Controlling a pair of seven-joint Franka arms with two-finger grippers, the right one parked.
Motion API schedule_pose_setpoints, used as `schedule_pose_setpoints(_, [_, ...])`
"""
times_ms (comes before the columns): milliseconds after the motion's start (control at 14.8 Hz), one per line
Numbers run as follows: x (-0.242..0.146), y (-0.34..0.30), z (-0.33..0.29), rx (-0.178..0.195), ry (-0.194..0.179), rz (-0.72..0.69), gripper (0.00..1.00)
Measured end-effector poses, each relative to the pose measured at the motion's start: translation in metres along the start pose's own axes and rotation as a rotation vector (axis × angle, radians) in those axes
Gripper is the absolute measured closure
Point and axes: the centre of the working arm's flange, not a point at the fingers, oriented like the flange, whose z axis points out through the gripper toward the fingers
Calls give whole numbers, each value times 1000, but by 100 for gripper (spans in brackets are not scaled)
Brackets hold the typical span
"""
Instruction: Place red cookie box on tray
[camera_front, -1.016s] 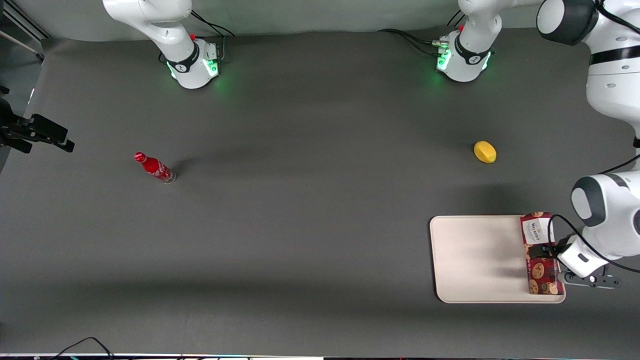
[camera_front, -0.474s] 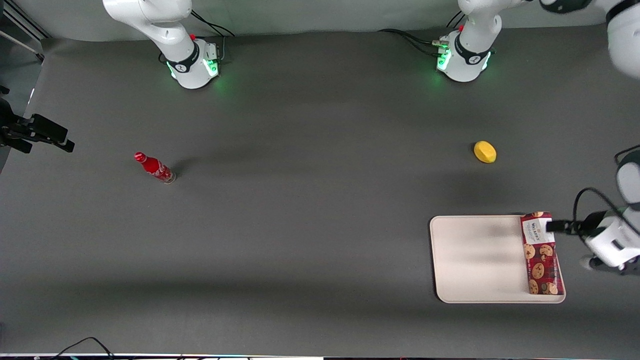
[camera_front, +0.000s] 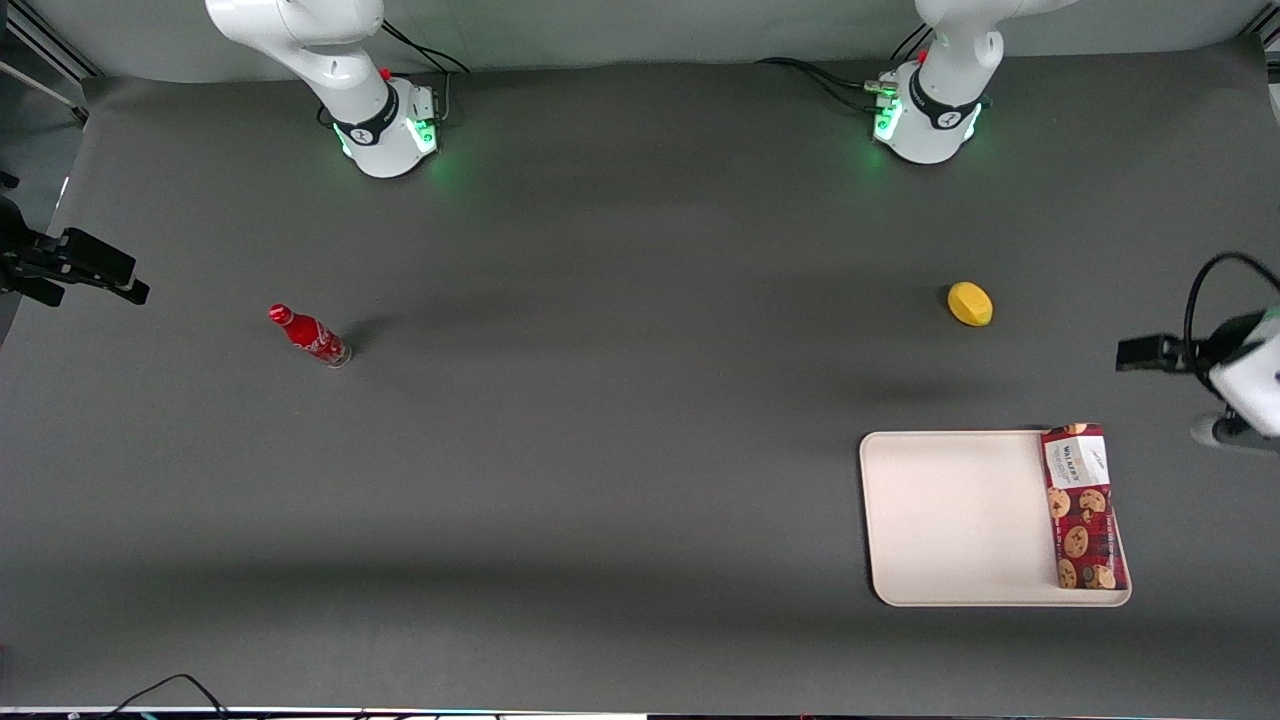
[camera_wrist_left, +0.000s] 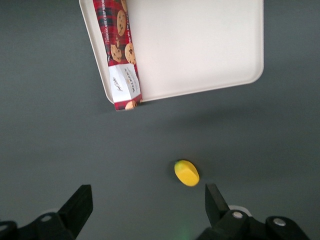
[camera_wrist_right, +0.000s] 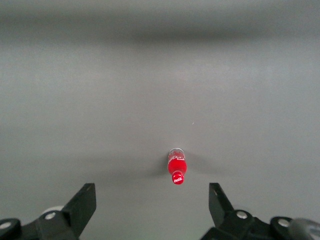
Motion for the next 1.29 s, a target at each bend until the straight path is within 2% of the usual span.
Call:
schedule_pose_setpoints(339, [-49,49,-24,42,17,-42,0])
schedule_pose_setpoints(609, [-52,65,-29,51,39,-43,0])
schedule_pose_setpoints(677, [-53,66,-32,47,47,-44,0])
schedule_pose_setpoints(812, [-54,68,-41,12,70,-46,0])
schedule_pose_setpoints(948, [-55,65,-48,2,87,-54,0])
schedule_pose_setpoints(1286, [-85,66,-70,-7,80,-86,0])
